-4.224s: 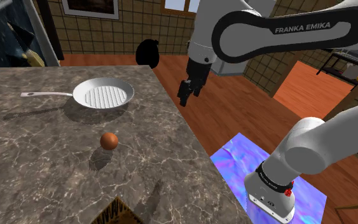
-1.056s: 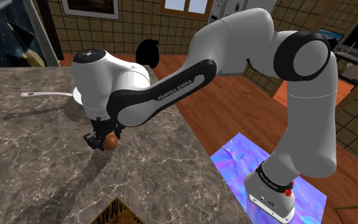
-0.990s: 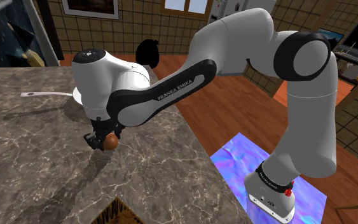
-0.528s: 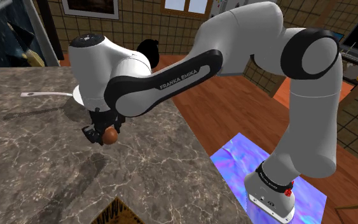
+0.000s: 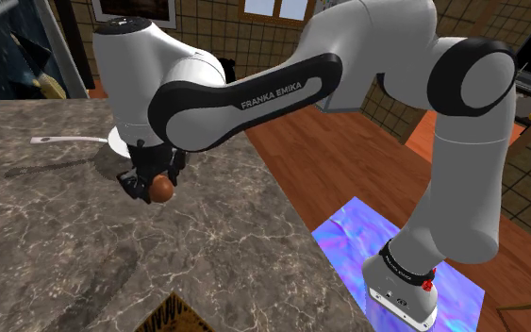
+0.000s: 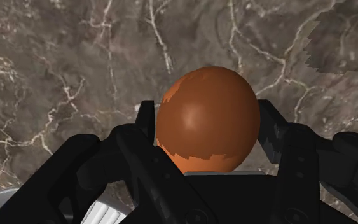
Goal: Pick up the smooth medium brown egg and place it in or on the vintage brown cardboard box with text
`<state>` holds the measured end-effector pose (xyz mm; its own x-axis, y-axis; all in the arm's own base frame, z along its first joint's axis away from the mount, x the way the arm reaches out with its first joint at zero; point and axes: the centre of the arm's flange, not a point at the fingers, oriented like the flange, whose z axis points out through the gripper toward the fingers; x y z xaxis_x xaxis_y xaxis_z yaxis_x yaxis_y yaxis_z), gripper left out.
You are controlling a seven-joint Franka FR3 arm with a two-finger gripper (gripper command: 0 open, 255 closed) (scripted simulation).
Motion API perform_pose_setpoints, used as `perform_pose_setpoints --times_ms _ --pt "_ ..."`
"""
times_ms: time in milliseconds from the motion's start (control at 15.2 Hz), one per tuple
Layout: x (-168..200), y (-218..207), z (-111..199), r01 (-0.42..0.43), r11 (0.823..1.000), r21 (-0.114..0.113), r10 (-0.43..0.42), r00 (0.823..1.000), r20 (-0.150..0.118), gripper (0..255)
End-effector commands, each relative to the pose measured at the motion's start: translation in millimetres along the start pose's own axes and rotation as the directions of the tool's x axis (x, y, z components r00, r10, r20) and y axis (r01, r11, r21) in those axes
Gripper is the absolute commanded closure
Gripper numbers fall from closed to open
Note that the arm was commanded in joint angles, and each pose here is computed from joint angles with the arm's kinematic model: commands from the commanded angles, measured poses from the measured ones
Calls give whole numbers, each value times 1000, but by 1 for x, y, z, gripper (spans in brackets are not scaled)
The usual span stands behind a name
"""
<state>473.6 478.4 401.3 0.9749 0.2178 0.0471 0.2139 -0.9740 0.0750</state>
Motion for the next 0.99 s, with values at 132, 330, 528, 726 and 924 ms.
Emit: perform_pose_setpoints --times_ms 132,330,528,726,924 --pt "1 0 -21 0 1000 0 0 1000 0 255" --pt "2 1 -37 0 1000 0 0 1000 0 255" --pt "2 2 -47 0 1000 0 0 1000 0 255" --pt "-27 -24 -51 0 1000 0 0 1000 0 255" --pt "-57 -50 -55 0 1000 0 0 1000 0 255"
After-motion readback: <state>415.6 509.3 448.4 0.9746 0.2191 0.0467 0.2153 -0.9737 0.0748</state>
